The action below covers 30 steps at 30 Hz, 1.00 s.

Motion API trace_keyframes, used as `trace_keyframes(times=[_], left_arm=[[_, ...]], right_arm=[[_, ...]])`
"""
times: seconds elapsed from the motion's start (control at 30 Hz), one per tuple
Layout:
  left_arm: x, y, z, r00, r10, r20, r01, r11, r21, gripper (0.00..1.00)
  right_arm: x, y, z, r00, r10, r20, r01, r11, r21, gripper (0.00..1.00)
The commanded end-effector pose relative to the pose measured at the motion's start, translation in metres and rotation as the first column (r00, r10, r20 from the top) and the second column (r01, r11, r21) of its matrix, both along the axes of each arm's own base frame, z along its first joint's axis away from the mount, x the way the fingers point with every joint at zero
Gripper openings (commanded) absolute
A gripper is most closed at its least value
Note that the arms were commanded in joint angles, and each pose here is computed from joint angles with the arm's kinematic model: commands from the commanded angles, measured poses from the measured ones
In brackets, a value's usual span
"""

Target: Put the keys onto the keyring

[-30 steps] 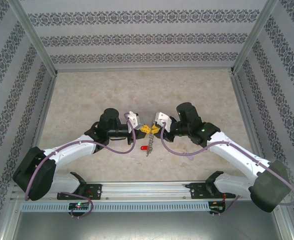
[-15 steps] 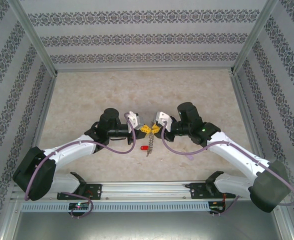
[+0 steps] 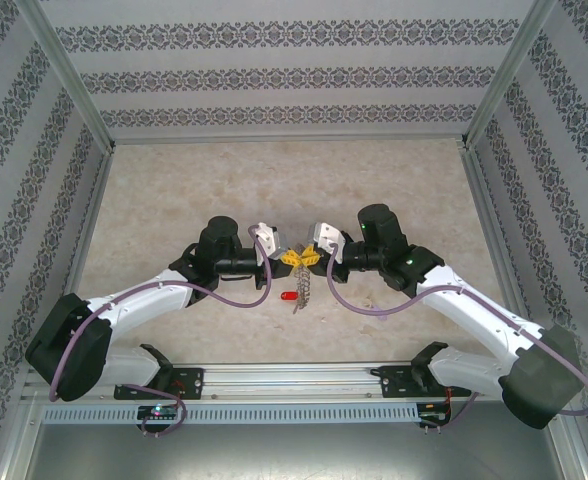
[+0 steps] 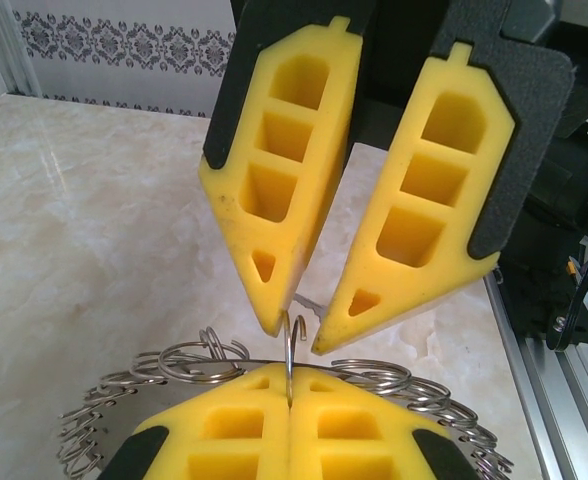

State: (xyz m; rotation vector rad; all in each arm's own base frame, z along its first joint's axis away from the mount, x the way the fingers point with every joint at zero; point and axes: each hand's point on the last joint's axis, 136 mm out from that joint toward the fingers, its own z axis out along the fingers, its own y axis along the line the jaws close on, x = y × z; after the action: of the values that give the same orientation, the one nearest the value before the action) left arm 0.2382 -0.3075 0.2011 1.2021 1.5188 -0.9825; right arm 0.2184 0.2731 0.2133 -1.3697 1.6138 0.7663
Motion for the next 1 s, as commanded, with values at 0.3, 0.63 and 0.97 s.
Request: trace_keyframes(times=[0.3,0.63,0.97], left_arm=[[-0.003,-0.005,0.027,0.998,-0.025,0.064,0.028,0.998,-0.048,0.0],[-0.006,-0.002,0.013,0.995,-0.069,0.066,0.064,0.995,0.079,0.15],[-0.008,0.001,0.004,0.995,-0.082,0.052,0.075,0.988,0.137,0.25]], right_arm=[[-0.003,-0.001,-0.01,1.0,0.026,0.0,-0.026,0.999,-0.03,0.09],[-0.007,0.0,-0.003,0.998,0.067,-0.011,-0.068,0.996,-0.052,0.0],[-0.007,0.003,0.005,0.997,0.074,-0.009,-0.074,0.997,-0.032,0.0]])
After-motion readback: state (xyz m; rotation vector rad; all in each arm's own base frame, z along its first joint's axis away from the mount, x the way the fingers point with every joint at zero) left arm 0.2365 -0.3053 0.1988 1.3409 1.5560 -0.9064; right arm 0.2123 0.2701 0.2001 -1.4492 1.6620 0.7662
